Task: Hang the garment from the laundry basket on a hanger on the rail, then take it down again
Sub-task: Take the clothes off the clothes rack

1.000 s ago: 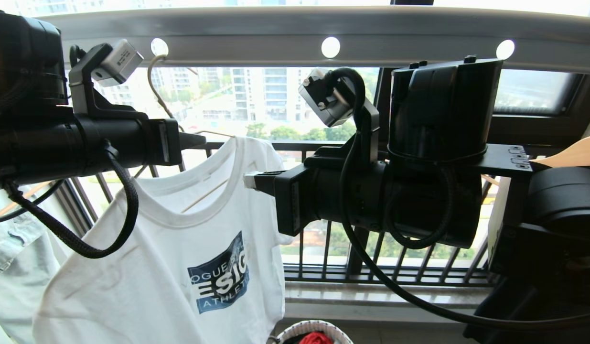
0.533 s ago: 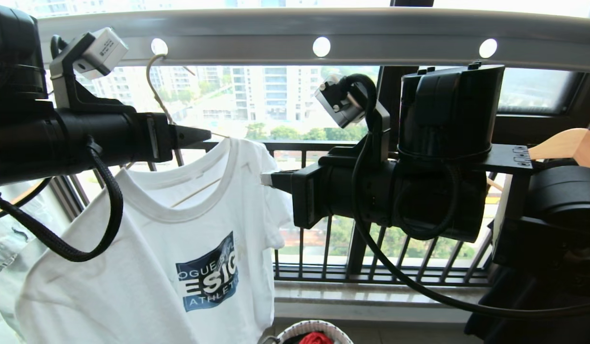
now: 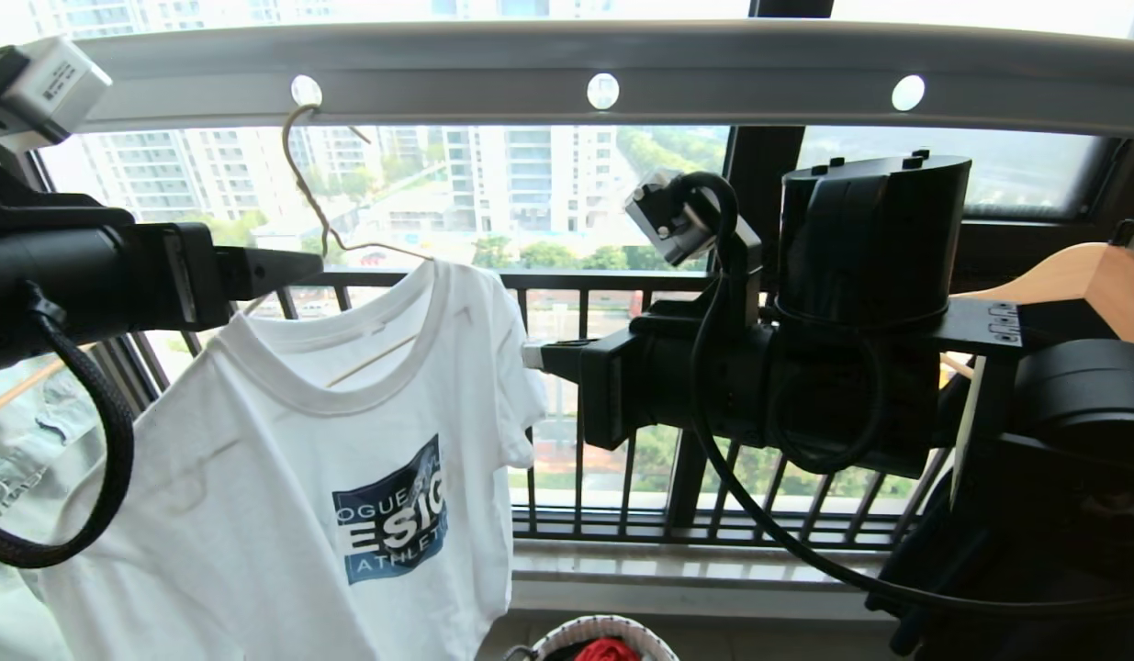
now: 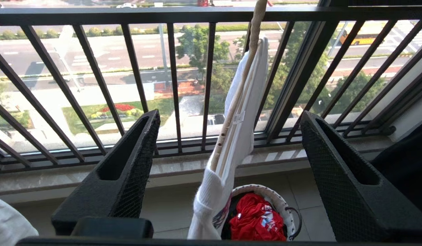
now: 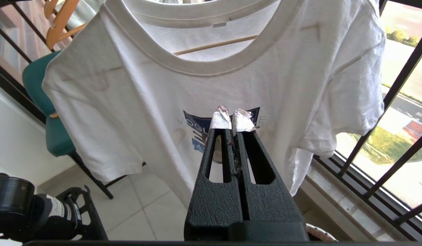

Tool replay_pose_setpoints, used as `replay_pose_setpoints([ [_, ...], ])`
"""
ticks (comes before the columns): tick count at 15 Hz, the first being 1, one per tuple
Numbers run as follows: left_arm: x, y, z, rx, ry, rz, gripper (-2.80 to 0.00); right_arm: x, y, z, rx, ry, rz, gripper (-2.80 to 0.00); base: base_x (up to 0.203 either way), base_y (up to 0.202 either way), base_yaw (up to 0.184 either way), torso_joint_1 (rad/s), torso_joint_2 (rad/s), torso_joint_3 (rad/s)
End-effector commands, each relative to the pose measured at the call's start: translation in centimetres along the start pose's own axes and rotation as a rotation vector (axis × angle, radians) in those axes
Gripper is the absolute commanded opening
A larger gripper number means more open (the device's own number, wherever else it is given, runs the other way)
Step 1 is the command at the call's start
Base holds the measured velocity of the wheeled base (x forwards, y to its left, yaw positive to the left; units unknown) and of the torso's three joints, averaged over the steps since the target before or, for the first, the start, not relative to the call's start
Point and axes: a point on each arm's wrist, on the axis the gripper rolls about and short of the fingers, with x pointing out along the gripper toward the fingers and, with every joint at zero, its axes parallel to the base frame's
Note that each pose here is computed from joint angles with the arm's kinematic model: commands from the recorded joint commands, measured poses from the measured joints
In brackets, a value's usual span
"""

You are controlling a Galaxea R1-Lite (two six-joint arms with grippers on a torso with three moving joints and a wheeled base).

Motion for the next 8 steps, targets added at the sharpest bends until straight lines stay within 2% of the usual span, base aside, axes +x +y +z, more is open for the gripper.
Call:
replay_pose_setpoints([
  [1,-3.0,0.3,0.2,-0.003,-0.062,0.013,-2.8,-0.3,0.1,0.3,-0.004,-0.011,0.002,-2.8,0.0,0.0,0.0,0.0,0.0,0.0],
  [5,-5.7,0.4,0.2,-0.004,-0.117,0.007,-2.8,-0.6,0.0,0.1,-0.005,-0.004,-0.01,-2.8,0.0,0.0,0.0,0.0,0.0,0.0],
  [8,-8.1,0.4,-0.8,-0.005,-0.15,-0.002,-2.8,-1.8,-0.8,-0.2,0.0,0.002,-0.069,-2.8,0.0,0.0,0.0,0.0,0.0,0.0],
])
